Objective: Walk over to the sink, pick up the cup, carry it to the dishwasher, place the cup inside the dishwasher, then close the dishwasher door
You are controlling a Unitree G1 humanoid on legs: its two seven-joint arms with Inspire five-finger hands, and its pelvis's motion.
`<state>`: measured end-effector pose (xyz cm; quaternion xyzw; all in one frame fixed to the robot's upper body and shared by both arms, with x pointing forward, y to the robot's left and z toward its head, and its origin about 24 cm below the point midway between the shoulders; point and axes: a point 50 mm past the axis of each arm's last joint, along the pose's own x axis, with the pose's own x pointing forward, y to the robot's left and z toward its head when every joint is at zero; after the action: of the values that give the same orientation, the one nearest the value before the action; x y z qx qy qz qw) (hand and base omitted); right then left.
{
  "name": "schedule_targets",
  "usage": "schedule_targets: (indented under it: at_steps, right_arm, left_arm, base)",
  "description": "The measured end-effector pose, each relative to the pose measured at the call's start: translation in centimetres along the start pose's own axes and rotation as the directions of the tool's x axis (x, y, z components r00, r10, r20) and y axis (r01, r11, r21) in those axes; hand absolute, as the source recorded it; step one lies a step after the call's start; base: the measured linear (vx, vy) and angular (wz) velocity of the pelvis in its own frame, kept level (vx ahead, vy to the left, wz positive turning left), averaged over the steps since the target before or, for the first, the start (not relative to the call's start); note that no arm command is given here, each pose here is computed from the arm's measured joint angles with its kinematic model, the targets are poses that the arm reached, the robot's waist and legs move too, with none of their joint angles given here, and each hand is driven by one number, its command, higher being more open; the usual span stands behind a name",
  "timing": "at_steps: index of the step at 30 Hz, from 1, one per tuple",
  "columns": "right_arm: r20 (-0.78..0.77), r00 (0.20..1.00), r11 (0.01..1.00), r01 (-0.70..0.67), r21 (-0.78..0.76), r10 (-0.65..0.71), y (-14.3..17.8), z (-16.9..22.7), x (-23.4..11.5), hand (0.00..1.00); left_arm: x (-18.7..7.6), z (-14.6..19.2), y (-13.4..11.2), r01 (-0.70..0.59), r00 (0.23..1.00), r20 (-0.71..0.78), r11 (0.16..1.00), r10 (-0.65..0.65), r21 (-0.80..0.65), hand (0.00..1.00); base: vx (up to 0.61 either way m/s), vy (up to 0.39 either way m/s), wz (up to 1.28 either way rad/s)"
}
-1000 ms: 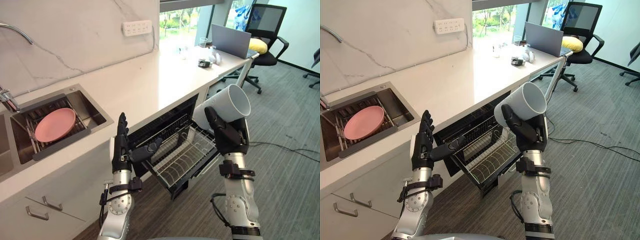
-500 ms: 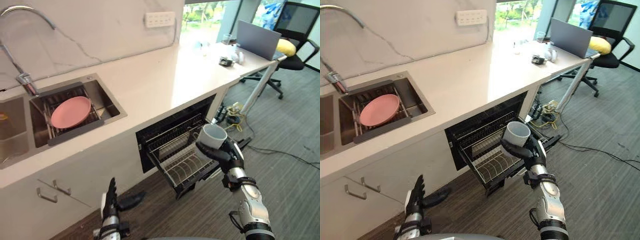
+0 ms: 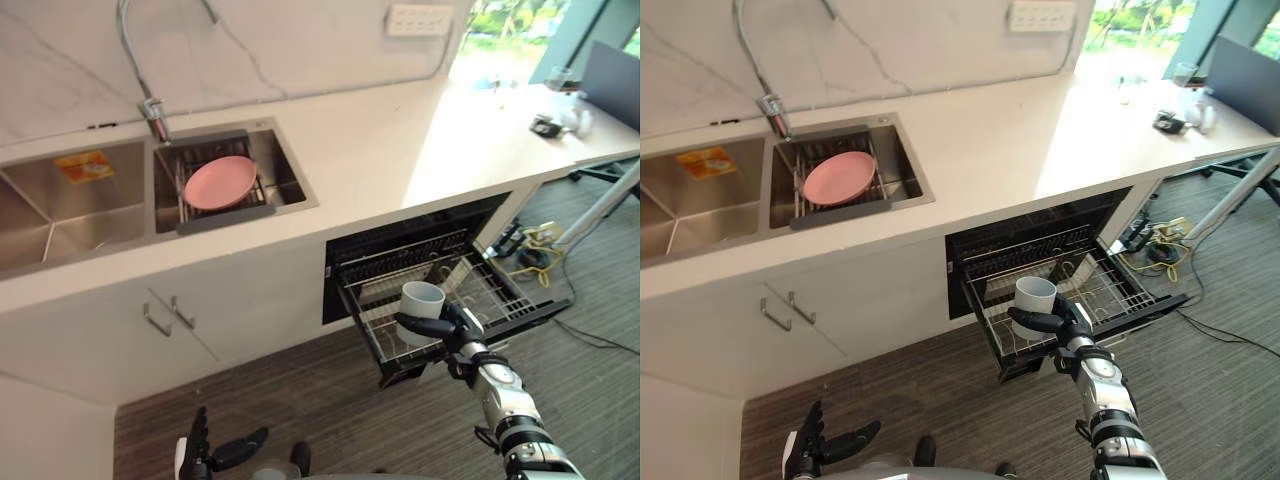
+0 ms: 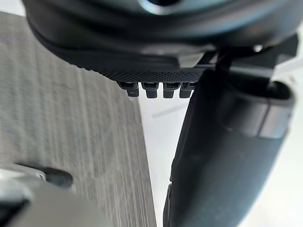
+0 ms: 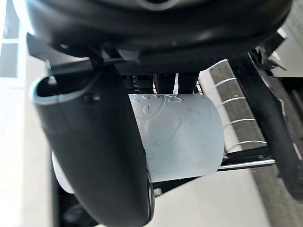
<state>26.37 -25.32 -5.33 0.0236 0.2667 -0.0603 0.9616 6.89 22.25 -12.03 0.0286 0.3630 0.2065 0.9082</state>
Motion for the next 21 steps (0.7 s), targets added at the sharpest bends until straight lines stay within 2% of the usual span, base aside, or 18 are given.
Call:
schedule_targets:
  at_steps: [3,11,21]
  right_arm:
    - [0.019,1.0,1.0,0.02,0.021,-0.02,-0.2,2.1,1.1,0.0]
    - [0.23,0.969,0.996,0.094,0.001,-0.092,-2.4,12.3,2.0,0.0]
    - [0.345,0.928,0.989,0.151,-0.008,-0.139,-3.6,19.5,1.1,0.0]
  left_arm:
    - [0.7,1.1,0.0,0.01,0.999,0.041,1.0,-0.01,0.008,1.0]
    - [2.6,4.5,-0.4,0.011,0.989,0.147,0.999,-0.004,-0.045,1.0]
    - [3.7,6.9,-1.3,0.059,0.98,0.197,0.994,-0.04,-0.094,1.0]
  base:
    - [-0.05,0.004,0.23]
    - [-0.04,0.017,0.14]
    - [-0.02,0.004,0.02]
